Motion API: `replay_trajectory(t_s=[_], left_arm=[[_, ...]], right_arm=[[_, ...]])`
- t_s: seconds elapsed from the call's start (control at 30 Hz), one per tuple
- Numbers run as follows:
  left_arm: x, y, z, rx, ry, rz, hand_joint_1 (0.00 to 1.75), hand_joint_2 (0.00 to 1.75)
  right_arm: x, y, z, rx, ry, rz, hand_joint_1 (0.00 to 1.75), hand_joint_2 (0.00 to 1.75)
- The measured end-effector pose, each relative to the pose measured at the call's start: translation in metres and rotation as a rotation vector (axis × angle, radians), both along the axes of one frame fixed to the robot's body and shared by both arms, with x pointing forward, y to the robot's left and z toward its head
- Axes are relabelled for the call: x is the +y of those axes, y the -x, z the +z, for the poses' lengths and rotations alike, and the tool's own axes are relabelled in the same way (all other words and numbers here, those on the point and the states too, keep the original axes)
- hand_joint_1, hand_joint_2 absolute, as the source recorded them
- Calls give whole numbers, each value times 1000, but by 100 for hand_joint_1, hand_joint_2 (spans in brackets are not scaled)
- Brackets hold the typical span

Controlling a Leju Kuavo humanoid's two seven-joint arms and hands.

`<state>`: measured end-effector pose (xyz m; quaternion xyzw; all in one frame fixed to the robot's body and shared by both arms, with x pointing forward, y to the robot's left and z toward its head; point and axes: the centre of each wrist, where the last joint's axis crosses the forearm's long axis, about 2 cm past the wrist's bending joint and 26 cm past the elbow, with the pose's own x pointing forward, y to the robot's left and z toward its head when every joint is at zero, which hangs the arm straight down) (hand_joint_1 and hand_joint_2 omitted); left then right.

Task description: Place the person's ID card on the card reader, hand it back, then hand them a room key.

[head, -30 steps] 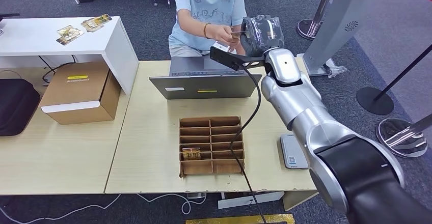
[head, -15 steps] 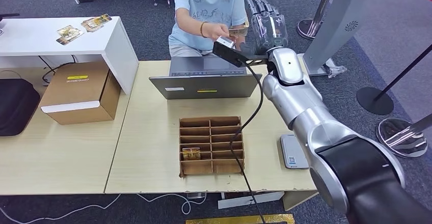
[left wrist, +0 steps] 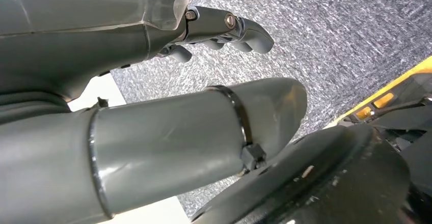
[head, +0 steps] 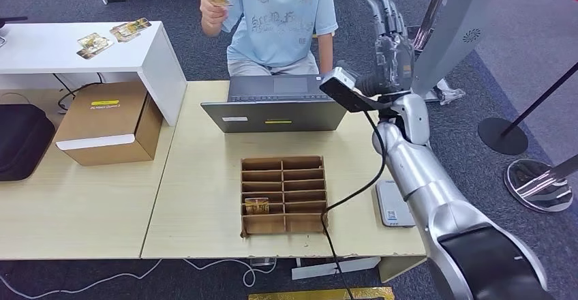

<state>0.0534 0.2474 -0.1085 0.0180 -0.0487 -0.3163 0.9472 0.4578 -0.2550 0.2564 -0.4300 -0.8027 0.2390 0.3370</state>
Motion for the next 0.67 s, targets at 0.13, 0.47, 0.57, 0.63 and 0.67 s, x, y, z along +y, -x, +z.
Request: replay_trajectory(t_s=[0.13, 0.47, 0.57, 0.63, 0.67], left_arm=[[0, 3, 0, 4, -6, 5, 0, 0], [-2, 6, -1, -5, -23, -24, 0, 0], [-3, 6, 0, -5, -20, -38, 0, 0], [-3, 5, 0, -4, -17, -52, 0, 0], [-4, 5, 0, -3, -16, -56, 0, 0]], right_arm=[[-27, 37, -25, -76, -200, 66, 0, 175], [-60, 171, -83, -193, -515, 243, 0, 175], [-72, 210, -86, -207, -611, 272, 0, 175], [-80, 231, -84, -205, -677, 312, 0, 175], [-82, 236, -83, -204, -690, 323, 0, 175]])
